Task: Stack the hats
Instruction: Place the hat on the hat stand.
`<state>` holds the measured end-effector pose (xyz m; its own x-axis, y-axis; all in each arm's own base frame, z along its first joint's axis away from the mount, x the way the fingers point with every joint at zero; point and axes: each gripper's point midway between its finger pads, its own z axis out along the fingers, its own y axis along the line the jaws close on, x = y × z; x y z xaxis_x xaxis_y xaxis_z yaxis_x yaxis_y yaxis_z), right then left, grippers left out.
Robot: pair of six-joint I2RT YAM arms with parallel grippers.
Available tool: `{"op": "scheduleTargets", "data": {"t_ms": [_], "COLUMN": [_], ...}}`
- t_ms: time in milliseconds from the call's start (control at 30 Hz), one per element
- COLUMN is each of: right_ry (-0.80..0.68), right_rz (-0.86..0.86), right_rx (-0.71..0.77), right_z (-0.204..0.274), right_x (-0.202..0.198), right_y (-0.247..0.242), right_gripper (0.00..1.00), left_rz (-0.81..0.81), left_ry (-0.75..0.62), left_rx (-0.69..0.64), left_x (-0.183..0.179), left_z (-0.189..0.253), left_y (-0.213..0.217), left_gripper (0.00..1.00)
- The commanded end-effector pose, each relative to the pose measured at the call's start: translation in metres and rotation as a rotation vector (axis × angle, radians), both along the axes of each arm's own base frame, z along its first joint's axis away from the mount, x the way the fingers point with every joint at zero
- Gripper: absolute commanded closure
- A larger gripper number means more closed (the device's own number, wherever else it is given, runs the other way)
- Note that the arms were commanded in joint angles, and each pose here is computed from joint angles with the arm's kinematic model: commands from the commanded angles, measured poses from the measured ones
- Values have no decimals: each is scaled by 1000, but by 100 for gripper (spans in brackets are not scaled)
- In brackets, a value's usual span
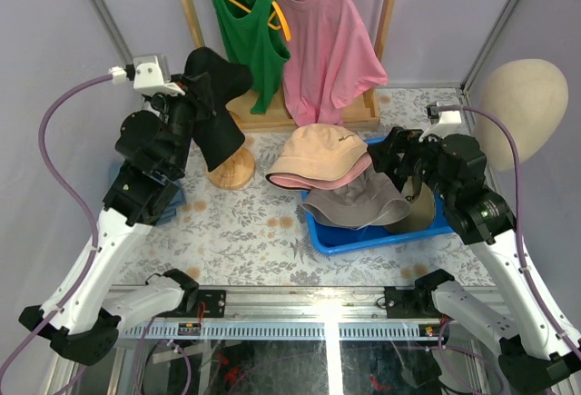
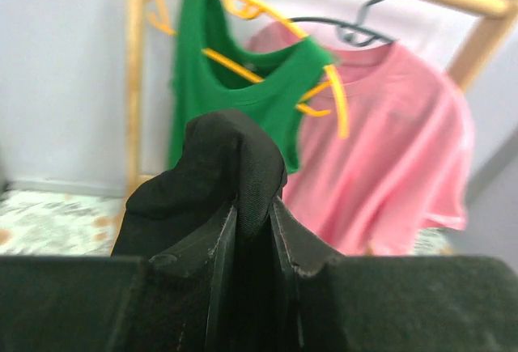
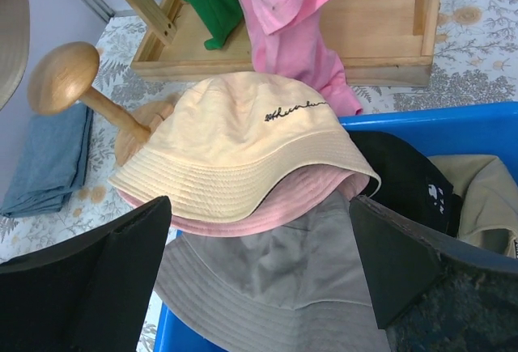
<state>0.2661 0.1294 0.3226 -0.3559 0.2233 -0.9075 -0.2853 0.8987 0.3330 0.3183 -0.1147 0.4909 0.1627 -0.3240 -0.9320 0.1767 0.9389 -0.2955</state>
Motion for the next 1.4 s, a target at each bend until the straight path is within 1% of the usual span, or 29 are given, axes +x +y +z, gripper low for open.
{"op": "scheduleTargets", "data": {"t_ms": [0, 133, 433, 567, 800, 1100, 1367], "right_ry": [-55, -49, -35, -27, -21, -19, -16], "right_rz": [49, 56, 52, 52, 51, 35, 31], "right_rx": [46, 47, 38, 36, 31, 12, 4], "right_z": [20, 19, 10, 5, -2, -8, -12], "right_x": [2, 3, 6, 9, 12, 11, 14], "right_y": [13, 15, 15, 16, 17, 13, 13], "right_gripper": [0, 0, 0, 0, 0, 0, 0], "left_rz": [280, 351, 446, 444, 395, 362, 310], "left_ry": [-23, -24, 40, 57, 114, 188, 218], "left_rx": [89, 170, 315, 364, 387, 371, 358], "left_x": [9, 17, 40, 50, 73, 97, 118], "left_z": [-10, -15, -40, -48, -78, -123, -147], "left_y": [48, 56, 60, 57, 45, 38, 22], "left_gripper": [82, 82, 82, 83, 82, 82, 81]}}
